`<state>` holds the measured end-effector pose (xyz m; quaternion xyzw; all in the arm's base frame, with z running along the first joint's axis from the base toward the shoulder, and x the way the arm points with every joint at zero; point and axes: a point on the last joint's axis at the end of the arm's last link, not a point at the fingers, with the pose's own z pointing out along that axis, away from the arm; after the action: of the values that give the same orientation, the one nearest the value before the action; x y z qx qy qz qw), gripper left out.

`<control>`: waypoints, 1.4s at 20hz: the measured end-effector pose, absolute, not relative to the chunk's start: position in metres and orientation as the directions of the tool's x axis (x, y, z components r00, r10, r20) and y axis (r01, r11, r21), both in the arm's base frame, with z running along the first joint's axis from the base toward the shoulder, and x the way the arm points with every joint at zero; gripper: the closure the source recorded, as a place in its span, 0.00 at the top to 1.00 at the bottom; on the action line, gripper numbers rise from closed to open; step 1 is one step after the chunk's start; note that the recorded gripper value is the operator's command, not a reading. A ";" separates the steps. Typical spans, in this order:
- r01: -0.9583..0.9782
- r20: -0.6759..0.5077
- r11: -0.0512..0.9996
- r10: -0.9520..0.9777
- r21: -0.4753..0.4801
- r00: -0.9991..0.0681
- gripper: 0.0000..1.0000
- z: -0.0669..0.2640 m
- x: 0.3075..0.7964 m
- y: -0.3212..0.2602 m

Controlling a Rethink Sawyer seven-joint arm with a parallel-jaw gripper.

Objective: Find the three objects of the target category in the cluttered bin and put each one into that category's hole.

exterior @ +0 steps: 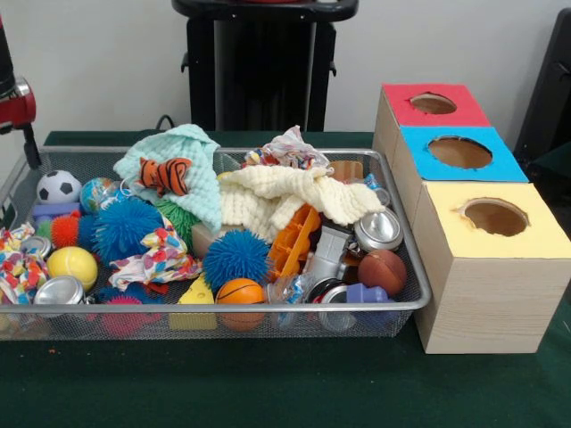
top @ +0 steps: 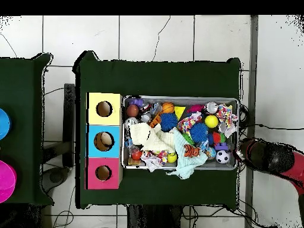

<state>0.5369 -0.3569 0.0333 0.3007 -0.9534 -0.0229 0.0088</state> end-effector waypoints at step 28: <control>-0.538 -0.048 0.834 -0.546 -0.121 -0.836 1.00 0.026 0.523 -0.387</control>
<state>0.5233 -0.3867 0.0263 0.2831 -0.9569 0.0512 -0.0403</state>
